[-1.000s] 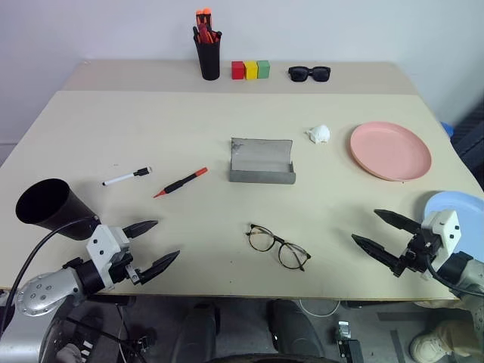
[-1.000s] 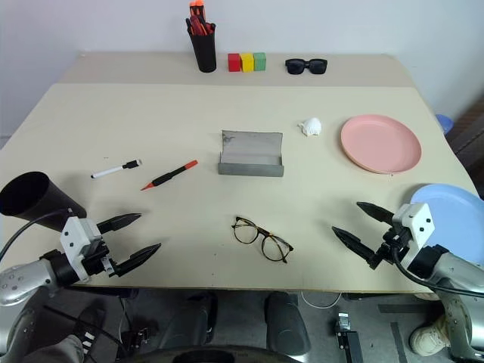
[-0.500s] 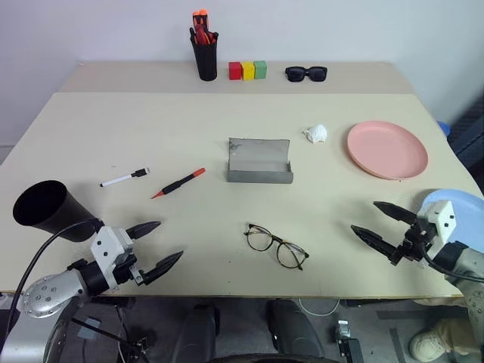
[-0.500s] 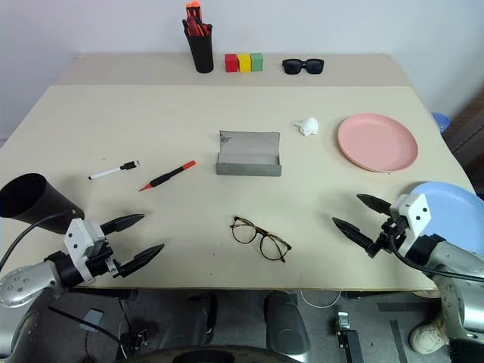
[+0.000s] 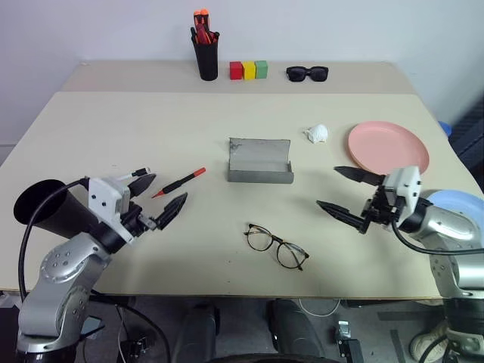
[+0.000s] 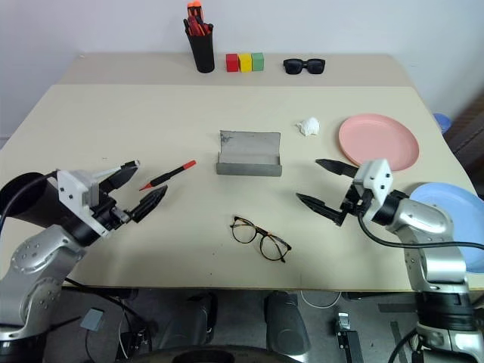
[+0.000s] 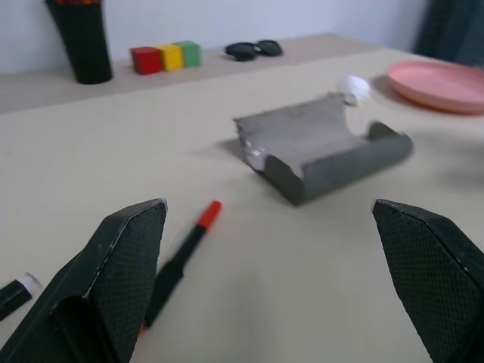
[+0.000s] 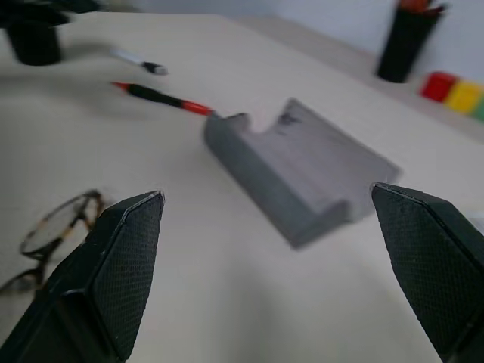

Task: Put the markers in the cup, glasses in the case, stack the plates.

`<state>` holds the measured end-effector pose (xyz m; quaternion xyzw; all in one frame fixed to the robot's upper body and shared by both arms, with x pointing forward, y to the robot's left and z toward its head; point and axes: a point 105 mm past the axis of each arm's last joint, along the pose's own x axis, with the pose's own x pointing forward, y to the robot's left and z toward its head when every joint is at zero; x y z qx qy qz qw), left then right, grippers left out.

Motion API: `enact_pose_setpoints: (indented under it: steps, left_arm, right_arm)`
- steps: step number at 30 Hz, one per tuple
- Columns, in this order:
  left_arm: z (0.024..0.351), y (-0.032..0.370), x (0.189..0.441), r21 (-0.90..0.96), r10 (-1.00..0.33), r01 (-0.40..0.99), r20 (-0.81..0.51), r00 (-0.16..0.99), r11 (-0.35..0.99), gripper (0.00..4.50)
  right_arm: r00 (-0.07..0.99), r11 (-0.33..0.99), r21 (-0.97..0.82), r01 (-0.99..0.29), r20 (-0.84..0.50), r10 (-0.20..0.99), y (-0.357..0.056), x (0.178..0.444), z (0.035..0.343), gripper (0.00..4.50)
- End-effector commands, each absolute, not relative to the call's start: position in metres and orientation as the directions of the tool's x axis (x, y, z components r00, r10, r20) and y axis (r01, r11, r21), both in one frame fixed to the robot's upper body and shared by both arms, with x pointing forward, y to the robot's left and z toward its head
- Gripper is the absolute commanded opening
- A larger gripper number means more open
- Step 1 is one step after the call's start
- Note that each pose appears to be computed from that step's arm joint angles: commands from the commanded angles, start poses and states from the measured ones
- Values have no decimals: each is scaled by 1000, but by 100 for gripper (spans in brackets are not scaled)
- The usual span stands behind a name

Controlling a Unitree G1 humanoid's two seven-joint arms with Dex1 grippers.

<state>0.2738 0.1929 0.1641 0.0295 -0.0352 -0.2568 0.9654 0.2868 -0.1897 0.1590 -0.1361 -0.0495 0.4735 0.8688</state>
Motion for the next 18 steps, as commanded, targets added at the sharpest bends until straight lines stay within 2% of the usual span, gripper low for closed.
enact_pose_setpoints:
  steps: [1,6,8,11,15,18]
  left_arm:
    - [186,201,285,123,-421,413,48,906,902,450]
    - [195,219,315,160,-307,311,-53,950,937,450]
    - [200,213,331,250,-344,377,-165,924,892,450]
    - [199,212,346,325,-373,483,-347,860,813,450]
    - [208,207,362,292,-422,549,-399,814,783,450]
    - [205,195,363,253,-485,642,-475,734,724,450]
  right_arm:
    - [437,408,-287,-867,-43,898,-176,286,167,447]
    - [341,309,-275,-910,-74,937,-160,289,163,447]
    - [271,236,-268,-934,-105,957,-153,288,160,447]
    - [233,200,-262,-944,-104,967,-147,292,160,447]
    - [231,198,-282,-939,-89,969,-144,300,158,447]
    - [229,199,-288,-937,-76,970,-141,304,157,447]
